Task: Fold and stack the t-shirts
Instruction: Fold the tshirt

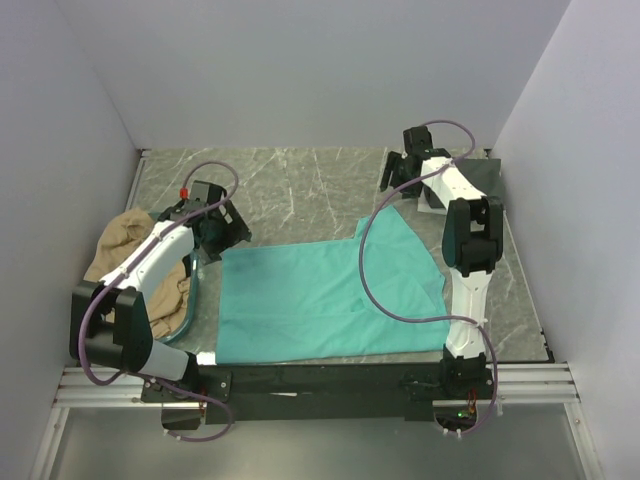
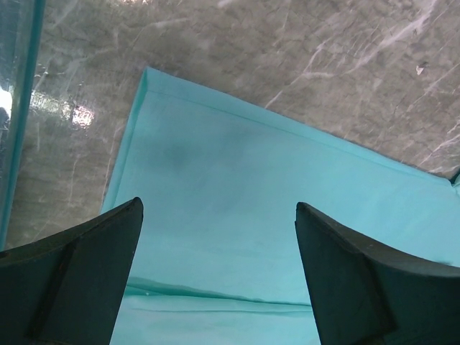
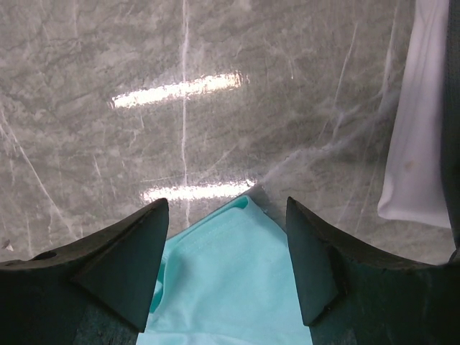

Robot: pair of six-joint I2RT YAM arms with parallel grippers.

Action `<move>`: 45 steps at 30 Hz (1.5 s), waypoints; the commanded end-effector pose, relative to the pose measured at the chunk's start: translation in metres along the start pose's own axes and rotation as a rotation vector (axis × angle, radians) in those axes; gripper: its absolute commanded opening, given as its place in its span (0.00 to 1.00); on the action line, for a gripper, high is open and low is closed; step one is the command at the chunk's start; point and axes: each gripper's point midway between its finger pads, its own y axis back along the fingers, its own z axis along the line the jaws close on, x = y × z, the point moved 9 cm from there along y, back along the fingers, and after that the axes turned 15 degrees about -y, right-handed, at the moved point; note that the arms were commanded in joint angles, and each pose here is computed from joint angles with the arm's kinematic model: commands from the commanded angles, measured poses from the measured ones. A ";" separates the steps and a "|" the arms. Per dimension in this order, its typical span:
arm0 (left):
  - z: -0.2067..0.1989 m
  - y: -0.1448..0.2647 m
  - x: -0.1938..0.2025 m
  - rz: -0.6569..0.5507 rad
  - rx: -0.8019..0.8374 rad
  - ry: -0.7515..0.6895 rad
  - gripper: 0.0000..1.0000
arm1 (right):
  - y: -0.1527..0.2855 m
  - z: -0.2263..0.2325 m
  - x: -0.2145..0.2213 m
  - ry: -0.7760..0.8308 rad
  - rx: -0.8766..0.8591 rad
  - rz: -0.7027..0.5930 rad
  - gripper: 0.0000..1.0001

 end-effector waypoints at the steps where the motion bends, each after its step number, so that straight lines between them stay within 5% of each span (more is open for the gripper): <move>1: -0.002 0.004 -0.003 -0.037 0.035 0.007 0.93 | -0.002 0.004 -0.013 0.024 -0.004 -0.064 0.73; 10: 0.002 -0.001 0.005 -0.003 0.030 -0.016 0.93 | -0.015 -0.005 -0.009 0.030 0.030 -0.062 0.73; 34: 0.005 -0.006 0.007 0.003 0.012 -0.026 0.93 | -0.017 -0.021 0.024 -0.006 0.050 0.065 0.50; 39: 0.003 -0.009 0.003 0.010 0.016 -0.040 0.93 | -0.016 -0.023 0.027 0.000 0.049 0.072 0.35; 42: 0.001 -0.013 -0.002 0.017 0.013 -0.056 0.92 | -0.015 -0.022 0.027 -0.002 0.048 0.076 0.20; 43: -0.001 -0.013 -0.005 0.014 0.014 -0.060 0.91 | -0.015 -0.023 0.028 -0.004 0.057 0.079 0.07; 45: -0.004 -0.015 -0.015 -0.002 0.010 -0.071 0.90 | -0.014 -0.022 0.026 -0.004 0.067 0.076 0.00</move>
